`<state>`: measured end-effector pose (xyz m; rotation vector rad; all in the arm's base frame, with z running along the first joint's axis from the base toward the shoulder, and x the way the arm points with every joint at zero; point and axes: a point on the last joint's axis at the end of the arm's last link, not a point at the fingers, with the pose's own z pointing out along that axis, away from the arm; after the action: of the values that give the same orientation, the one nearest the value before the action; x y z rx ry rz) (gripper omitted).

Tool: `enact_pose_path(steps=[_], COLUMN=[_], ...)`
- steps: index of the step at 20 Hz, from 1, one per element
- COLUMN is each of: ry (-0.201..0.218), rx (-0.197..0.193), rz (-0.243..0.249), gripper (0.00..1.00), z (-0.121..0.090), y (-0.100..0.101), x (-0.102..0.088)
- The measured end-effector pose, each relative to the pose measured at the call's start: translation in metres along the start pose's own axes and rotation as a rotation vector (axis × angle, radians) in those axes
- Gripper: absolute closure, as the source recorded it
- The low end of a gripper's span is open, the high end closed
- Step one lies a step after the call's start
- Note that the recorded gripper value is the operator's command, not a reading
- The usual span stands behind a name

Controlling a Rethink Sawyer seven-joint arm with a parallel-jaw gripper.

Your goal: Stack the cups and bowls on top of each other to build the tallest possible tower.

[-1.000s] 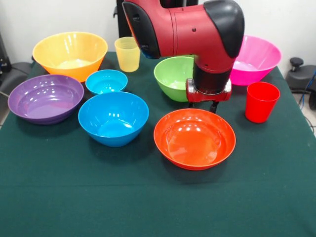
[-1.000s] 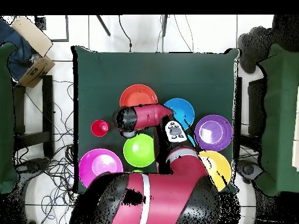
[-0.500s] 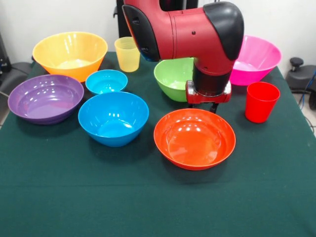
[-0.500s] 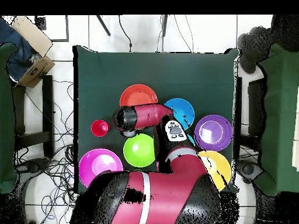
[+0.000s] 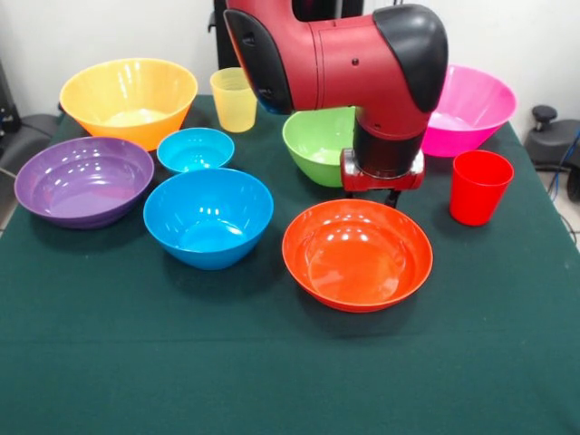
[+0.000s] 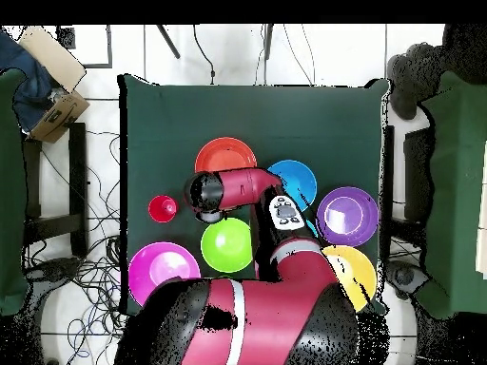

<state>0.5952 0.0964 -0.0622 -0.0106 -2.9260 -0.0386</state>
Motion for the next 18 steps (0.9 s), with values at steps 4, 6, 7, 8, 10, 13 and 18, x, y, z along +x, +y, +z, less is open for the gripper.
enact_pose_path(steps=[4, 6, 7, 8, 10, 13, 18], ry=[0.001, 0.006, 0.012, 0.018, 0.041, 0.099, 0.159], rx=[0.001, 0.001, 0.003, 0.004, 0.008, 0.02, 0.033], rz=[0.001, 0.001, 0.001, 0.001, 0.004, 0.008, 0.014], gripper=[0.0, 0.0, 0.0, 0.0, 0.0, 0.0, 0.0], z=[0.0, 0.0, 0.0, -0.001, -0.002, -0.006, -0.012], y=[0.0, 0.0, -0.001, -0.001, -0.003, -0.006, -0.01], x=[-0.001, 0.0, 0.0, 0.0, 0.001, 0.003, 0.003])
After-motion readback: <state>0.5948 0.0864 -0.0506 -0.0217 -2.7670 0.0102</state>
